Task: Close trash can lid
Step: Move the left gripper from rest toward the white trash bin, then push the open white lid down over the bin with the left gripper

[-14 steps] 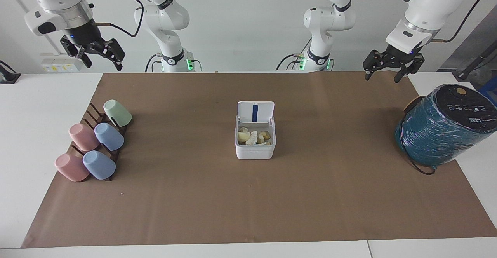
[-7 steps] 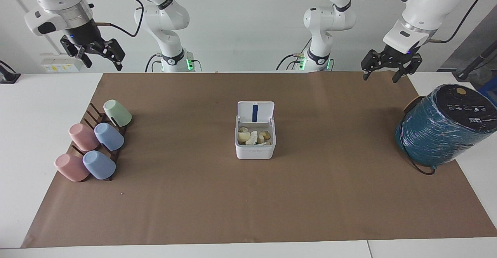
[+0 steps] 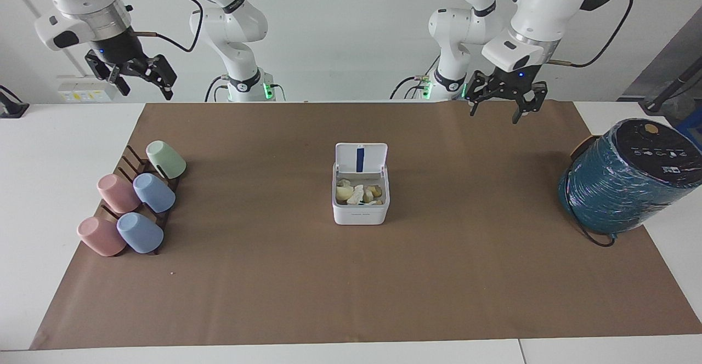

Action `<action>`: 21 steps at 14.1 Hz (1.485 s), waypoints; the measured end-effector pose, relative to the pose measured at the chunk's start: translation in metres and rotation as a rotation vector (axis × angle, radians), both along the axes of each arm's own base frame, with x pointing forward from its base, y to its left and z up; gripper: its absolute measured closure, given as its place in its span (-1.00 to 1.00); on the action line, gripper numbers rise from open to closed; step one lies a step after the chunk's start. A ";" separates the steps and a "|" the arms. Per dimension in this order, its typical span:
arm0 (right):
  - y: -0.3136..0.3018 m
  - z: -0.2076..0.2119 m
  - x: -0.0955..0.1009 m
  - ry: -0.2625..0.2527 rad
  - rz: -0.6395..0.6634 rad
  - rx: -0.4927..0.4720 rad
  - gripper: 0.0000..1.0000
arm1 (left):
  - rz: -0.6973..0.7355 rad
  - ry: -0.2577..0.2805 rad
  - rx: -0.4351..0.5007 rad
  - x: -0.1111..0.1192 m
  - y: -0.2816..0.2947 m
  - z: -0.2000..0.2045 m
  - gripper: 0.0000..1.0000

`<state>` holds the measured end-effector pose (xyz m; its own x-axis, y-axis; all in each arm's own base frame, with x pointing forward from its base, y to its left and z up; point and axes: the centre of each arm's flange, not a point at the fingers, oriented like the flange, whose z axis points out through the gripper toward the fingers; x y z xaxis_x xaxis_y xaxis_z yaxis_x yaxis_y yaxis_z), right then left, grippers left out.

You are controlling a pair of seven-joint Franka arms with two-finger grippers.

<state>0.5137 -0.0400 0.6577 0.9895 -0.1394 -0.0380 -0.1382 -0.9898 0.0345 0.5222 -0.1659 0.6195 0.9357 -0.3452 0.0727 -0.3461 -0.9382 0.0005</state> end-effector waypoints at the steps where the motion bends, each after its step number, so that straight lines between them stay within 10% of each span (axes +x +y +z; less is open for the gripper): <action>1: 0.000 0.000 0.000 0.000 0.000 0.000 -1.00 | -0.009 -0.010 -0.005 -0.005 -0.015 -0.006 -1.00; 6: 0.000 0.000 0.000 0.000 0.000 0.000 -1.00 | -0.023 -0.046 -0.035 -0.041 -0.091 -0.036 -0.92; 10: 0.000 0.000 0.000 0.000 0.000 0.000 -1.00 | -0.041 -0.075 -0.070 -0.077 -0.147 -0.067 -0.08; 14: 0.000 0.000 0.000 0.000 0.000 0.000 -1.00 | 0.023 -0.093 -0.115 -0.103 -0.185 -0.090 0.15; 17: 0.000 0.000 0.000 0.000 0.000 0.000 -1.00 | 0.038 -0.118 -0.153 -0.107 -0.206 -0.109 0.88; 21: 0.000 0.000 0.000 0.000 0.000 0.000 -1.00 | 0.054 -0.167 -0.204 -0.089 -0.220 -0.134 0.97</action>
<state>0.5137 -0.0400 0.6577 0.9895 -0.1394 -0.0379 -0.1381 -0.9898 0.0345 0.4330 -0.3862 0.4856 0.9216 -0.2575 0.2904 -0.3068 -0.9416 0.1387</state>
